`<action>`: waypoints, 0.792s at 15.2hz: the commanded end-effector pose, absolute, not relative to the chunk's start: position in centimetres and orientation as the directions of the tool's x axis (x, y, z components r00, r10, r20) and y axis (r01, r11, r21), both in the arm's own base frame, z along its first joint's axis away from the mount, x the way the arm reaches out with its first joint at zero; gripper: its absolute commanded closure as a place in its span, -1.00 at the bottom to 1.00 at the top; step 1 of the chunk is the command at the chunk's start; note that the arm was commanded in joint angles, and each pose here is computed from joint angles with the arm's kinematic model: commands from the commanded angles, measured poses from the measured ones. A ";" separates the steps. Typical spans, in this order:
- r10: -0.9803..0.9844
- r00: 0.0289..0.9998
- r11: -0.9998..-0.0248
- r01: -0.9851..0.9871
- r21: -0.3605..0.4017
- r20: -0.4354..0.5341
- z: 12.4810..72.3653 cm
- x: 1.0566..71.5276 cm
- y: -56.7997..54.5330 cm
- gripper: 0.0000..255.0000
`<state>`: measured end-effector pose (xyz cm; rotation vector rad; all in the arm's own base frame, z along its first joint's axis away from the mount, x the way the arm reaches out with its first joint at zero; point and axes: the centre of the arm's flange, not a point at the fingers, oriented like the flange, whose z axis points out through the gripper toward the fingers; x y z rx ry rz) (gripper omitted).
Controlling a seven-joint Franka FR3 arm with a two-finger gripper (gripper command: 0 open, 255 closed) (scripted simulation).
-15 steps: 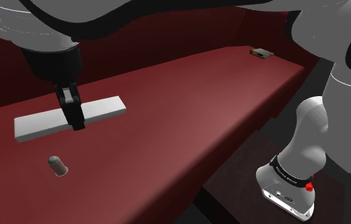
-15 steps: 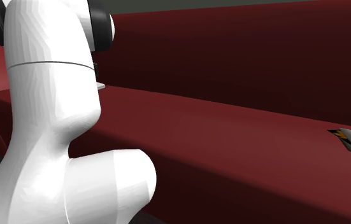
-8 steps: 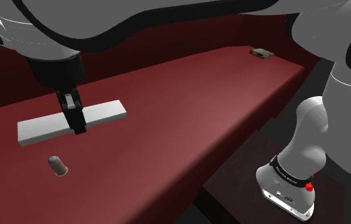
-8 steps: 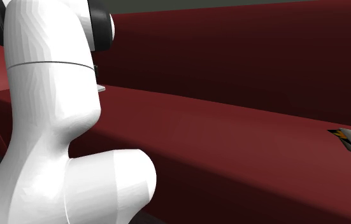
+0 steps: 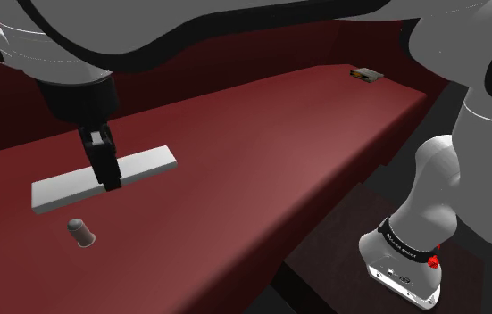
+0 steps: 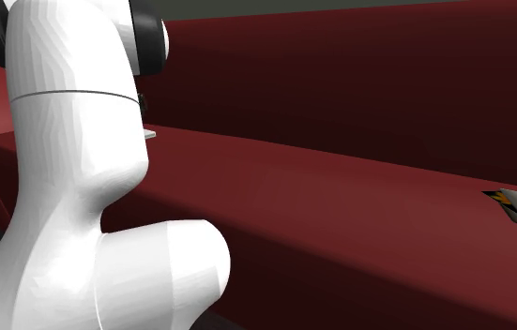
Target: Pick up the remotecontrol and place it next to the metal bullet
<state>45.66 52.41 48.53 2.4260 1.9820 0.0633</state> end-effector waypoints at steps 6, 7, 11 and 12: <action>0.980 0.199 -0.200 0.979 0.032 0.026 53.5 45.5 52.3 -1.00; 0.980 0.199 -0.200 0.979 0.032 0.026 53.5 45.5 52.3 -1.00; 0.980 0.199 -0.200 0.979 0.032 0.026 53.5 45.5 52.3 -1.00; 0.980 0.199 -0.200 0.979 0.032 0.026 53.5 45.5 52.3 -1.00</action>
